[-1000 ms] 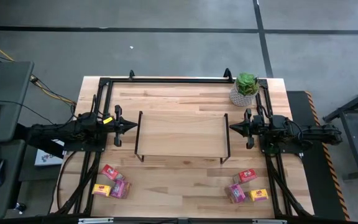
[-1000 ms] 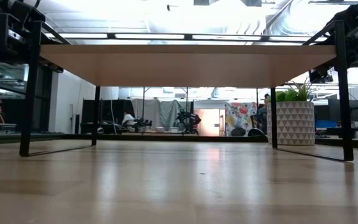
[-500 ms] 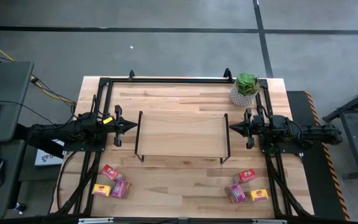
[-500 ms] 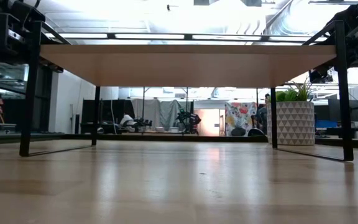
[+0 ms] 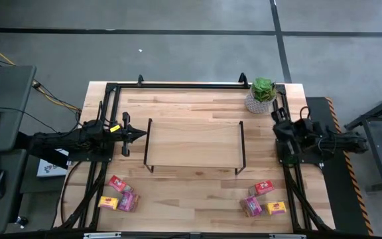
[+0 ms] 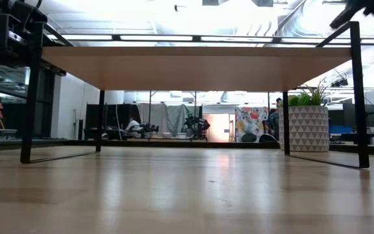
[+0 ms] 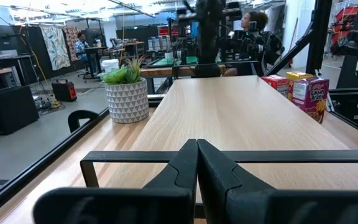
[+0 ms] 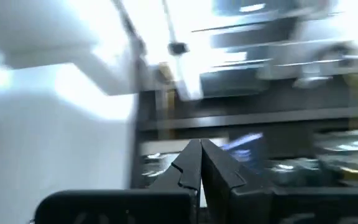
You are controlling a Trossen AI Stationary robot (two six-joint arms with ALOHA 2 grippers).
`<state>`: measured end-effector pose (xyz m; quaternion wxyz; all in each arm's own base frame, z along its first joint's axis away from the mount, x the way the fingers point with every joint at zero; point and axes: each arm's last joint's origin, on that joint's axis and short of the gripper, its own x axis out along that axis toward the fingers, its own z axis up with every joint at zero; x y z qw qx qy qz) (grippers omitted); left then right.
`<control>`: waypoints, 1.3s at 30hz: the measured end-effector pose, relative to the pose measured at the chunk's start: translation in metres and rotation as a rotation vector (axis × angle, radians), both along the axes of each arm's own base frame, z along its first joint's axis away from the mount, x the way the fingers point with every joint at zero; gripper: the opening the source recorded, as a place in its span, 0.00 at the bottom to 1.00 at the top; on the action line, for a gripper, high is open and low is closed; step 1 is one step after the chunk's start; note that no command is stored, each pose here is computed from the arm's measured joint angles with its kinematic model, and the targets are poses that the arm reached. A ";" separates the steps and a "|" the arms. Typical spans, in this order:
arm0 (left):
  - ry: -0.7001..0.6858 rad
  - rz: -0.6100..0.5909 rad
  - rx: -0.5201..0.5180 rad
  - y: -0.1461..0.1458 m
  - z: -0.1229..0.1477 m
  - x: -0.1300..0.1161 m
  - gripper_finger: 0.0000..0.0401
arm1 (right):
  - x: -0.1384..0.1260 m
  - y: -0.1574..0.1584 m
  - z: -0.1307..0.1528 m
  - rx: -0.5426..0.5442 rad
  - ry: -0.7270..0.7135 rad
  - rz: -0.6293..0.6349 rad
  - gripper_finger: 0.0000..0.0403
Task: Stack cereal on shelf
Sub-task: Put the right red cereal box on the shelf
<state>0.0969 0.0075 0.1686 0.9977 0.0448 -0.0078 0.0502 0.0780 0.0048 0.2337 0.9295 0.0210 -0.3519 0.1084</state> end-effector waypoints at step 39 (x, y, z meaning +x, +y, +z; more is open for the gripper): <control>0.000 0.000 0.000 0.000 0.000 0.000 0.01 | 0.058 0.053 0.155 0.676 1.670 0.105 0.60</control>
